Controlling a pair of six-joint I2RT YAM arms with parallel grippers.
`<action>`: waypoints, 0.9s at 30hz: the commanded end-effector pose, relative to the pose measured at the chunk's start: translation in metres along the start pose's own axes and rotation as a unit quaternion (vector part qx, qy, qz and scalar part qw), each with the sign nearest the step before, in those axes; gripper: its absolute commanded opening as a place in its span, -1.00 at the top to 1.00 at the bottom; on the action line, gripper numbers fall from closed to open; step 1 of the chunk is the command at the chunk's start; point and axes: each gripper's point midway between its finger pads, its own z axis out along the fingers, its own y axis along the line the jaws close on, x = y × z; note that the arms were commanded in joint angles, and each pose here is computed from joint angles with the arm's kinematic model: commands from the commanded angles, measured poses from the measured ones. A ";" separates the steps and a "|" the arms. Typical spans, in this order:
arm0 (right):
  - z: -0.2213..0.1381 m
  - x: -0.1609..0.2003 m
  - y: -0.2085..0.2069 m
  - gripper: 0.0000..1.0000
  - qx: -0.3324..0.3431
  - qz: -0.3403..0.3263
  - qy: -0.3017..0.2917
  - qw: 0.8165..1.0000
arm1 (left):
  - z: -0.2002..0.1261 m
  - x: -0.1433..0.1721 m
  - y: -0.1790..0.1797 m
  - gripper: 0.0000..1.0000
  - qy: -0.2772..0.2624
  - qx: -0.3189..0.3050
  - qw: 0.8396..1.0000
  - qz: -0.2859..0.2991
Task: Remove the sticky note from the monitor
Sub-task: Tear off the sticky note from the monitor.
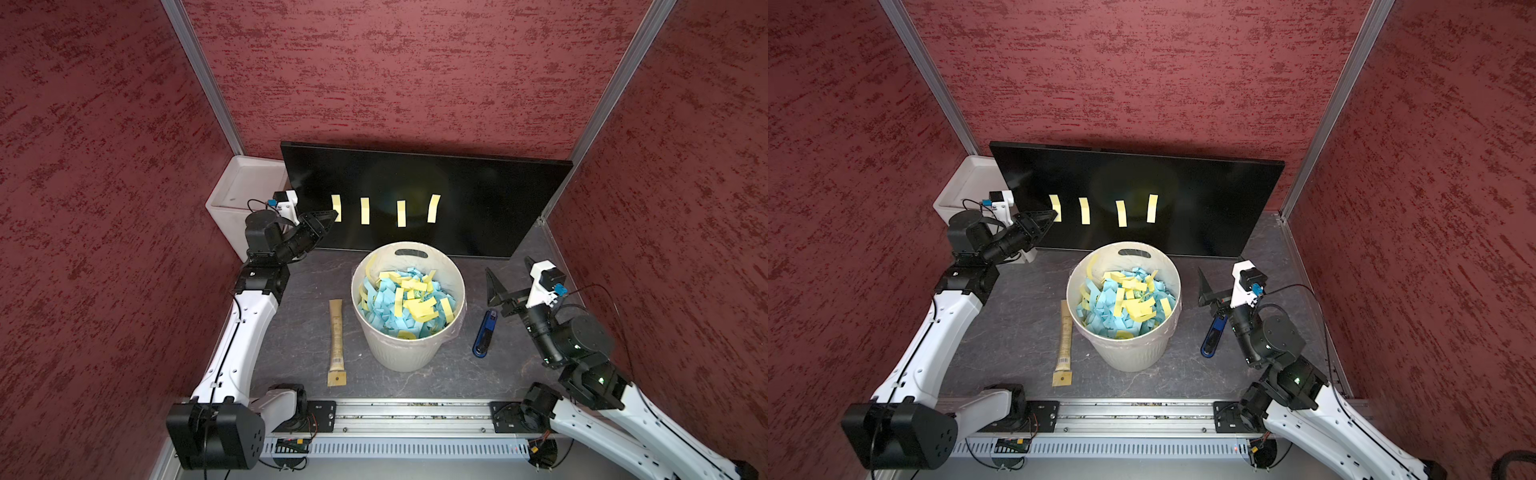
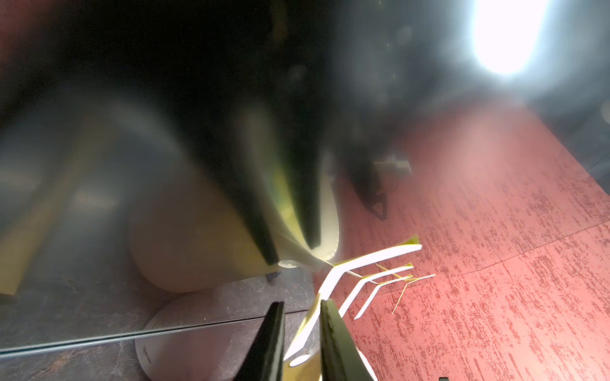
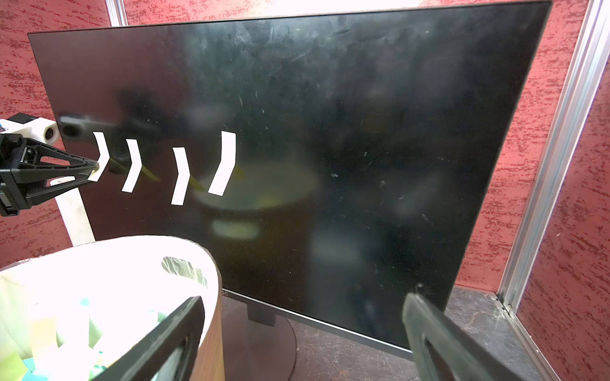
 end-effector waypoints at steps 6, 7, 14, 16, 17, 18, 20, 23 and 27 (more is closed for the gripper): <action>0.001 -0.002 -0.005 -0.97 0.014 0.008 -0.007 1.000 | -0.002 -0.001 -0.011 0.61 0.004 0.024 1.000 0.006; 0.001 -0.002 -0.005 -0.97 0.014 0.009 -0.008 1.000 | -0.002 0.000 -0.010 0.63 0.005 0.024 1.000 0.005; 0.002 -0.001 -0.005 -0.97 0.014 0.009 -0.006 1.000 | -0.003 0.002 -0.007 0.77 0.006 0.021 1.000 0.000; 0.002 0.000 -0.005 -0.97 0.015 0.009 -0.006 1.000 | -0.004 0.003 -0.006 0.83 0.006 0.020 1.000 -0.001; 0.002 0.000 -0.005 -0.96 0.014 0.009 -0.006 1.000 | -0.004 0.004 -0.006 0.87 0.006 0.020 1.000 -0.001; 0.002 0.000 -0.005 -0.96 0.015 0.010 -0.006 1.000 | -0.005 0.004 -0.006 0.91 0.006 0.019 1.000 -0.002; 0.002 0.000 -0.005 -0.96 0.014 0.009 -0.006 1.000 | -0.006 0.005 -0.006 1.00 0.006 0.018 1.000 -0.002; 0.002 -0.001 -0.006 -0.97 0.015 0.011 -0.006 1.000 | -0.009 0.006 -0.006 1.00 0.006 0.017 1.000 -0.003; 0.002 0.000 -0.005 -0.97 0.014 0.011 -0.005 1.000 | -0.014 0.009 -0.008 1.00 0.003 0.017 1.000 -0.003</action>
